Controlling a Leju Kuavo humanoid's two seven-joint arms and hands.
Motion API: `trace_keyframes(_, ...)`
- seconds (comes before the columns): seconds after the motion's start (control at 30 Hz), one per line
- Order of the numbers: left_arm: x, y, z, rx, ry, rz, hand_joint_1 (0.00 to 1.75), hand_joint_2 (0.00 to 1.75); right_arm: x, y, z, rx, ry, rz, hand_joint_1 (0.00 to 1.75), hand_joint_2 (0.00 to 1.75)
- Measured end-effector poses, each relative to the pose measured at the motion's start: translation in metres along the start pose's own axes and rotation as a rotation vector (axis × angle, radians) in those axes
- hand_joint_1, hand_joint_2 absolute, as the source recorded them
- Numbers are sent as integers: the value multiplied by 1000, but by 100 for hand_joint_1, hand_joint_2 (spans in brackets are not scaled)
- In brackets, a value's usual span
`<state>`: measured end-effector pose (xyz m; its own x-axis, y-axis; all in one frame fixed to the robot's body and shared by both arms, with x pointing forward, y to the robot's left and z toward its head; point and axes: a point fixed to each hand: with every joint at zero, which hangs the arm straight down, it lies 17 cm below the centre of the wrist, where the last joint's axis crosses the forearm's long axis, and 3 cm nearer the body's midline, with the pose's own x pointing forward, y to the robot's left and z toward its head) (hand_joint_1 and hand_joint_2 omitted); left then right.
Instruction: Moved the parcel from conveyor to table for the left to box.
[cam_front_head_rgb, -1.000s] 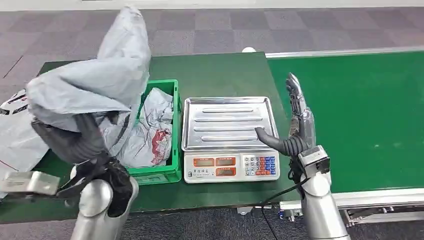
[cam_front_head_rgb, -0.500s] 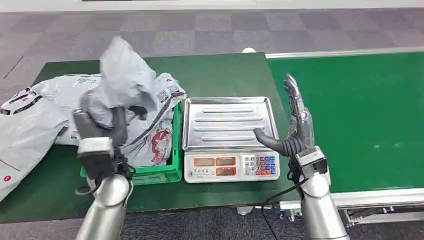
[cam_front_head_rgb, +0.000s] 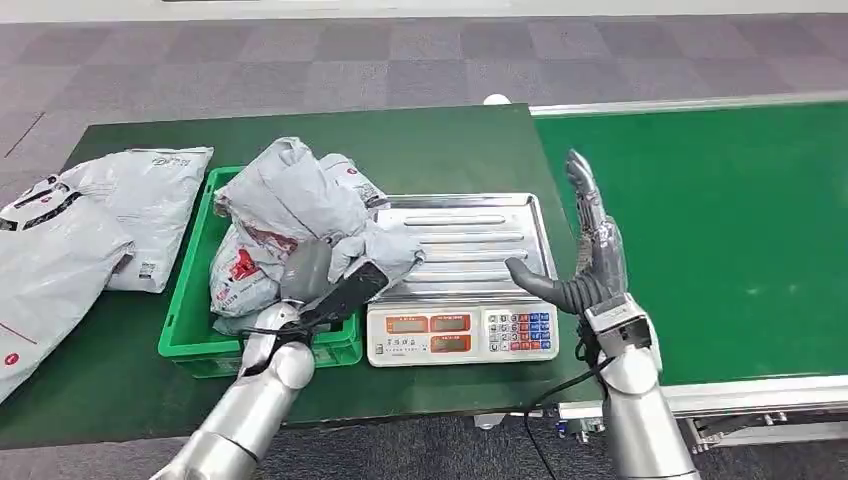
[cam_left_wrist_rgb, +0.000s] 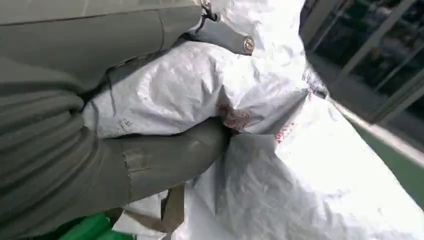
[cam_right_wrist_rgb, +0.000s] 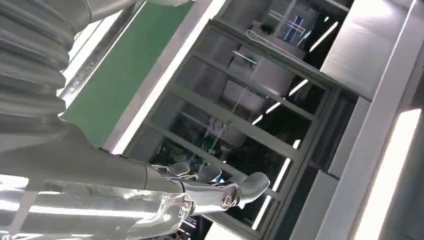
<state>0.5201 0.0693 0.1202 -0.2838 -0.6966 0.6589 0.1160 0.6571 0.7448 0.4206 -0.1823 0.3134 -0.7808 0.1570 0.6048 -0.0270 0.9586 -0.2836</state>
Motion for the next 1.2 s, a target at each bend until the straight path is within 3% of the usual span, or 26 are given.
trace_keyframes(0.1, -5, -2, -3, -2, 25, -1, 175, 175, -1, 1, 2, 1, 4, 2, 0, 175)
trace_keyframes(0.13, -6, -2, -3, -1, 33, 12, 3, 175, -1, 1, 2, 2, 6, 2, 0, 175)
trace_keyframes(0.23, -5, 5, -4, 44, 30, 71, 0, 175, -2, 2, 4, 4, 10, -2, 0, 175)
trace_keyframes(0.4, 5, 62, 0, 317, -49, 191, 0, 175, -4, 2, 6, 0, 14, -10, 0, 175)
trace_keyframes(0.7, 7, 85, 4, 401, -67, 231, 0, 175, -5, 2, 6, -2, 18, -11, 0, 175)
trace_keyframes(0.87, 23, 146, 34, 689, -217, 297, 0, 175, -7, 1, 6, -13, 21, -31, 0, 175)
trace_keyframes(1.2, 46, 207, 75, 904, -323, 375, 0, 175, -12, 6, 2, -4, 24, -51, 0, 175)
